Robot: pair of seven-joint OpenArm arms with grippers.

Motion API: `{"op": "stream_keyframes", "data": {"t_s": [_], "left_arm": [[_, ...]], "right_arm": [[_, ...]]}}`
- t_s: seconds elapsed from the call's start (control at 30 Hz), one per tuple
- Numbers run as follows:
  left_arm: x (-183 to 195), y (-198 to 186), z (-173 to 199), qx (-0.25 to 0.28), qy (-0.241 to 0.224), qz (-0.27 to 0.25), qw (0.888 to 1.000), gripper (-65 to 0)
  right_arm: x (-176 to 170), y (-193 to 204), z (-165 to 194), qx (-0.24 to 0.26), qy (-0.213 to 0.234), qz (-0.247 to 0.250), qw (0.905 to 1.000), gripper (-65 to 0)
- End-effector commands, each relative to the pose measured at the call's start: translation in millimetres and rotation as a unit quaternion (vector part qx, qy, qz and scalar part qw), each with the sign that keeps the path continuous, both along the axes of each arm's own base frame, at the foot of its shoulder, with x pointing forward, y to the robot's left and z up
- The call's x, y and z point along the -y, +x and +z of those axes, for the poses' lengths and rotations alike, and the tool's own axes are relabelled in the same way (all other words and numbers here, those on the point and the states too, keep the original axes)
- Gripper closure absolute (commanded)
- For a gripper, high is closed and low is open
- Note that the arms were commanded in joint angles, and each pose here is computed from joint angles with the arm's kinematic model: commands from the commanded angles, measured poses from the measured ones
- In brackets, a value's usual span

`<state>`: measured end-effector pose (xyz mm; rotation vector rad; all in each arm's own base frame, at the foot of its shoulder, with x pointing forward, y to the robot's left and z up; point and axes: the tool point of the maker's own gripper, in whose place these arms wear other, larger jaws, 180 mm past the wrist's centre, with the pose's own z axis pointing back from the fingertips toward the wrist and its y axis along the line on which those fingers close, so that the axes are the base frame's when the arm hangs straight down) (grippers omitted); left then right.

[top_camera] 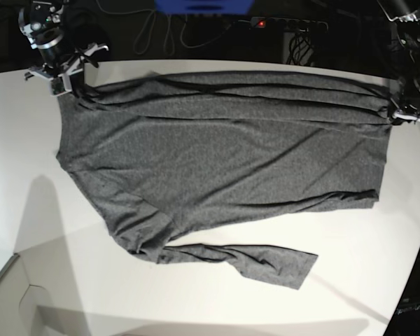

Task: Layout the t-shirt on the table in an organized manner, then fold the t-shirt properly
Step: 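Hold the folded edge taut, shifting the right gripper along the edge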

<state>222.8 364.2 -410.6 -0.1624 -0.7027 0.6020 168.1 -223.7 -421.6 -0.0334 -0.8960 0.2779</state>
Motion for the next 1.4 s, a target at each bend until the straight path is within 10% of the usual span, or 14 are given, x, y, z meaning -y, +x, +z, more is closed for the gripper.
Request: {"op": "stream_keyframes", "data": {"t_s": [0.0,0.63,1.37], "left_arm": [[-11,9,15,0.021,0.016,0.002,1.0,-0.1],[-10,11,18,0.027,0.016,0.001,1.0,-0.1],[-10,11,18,0.027,0.015,0.002,1.0,-0.1]], "right_arm": [[9,3,11,0.019,-0.009,-0.001,0.9998,0.0],[28,17,25,0.04,-0.031,-0.009,0.9987,0.0],[28,35,44,0.073,-0.039,-0.008,0.9966,-32.2]]}}
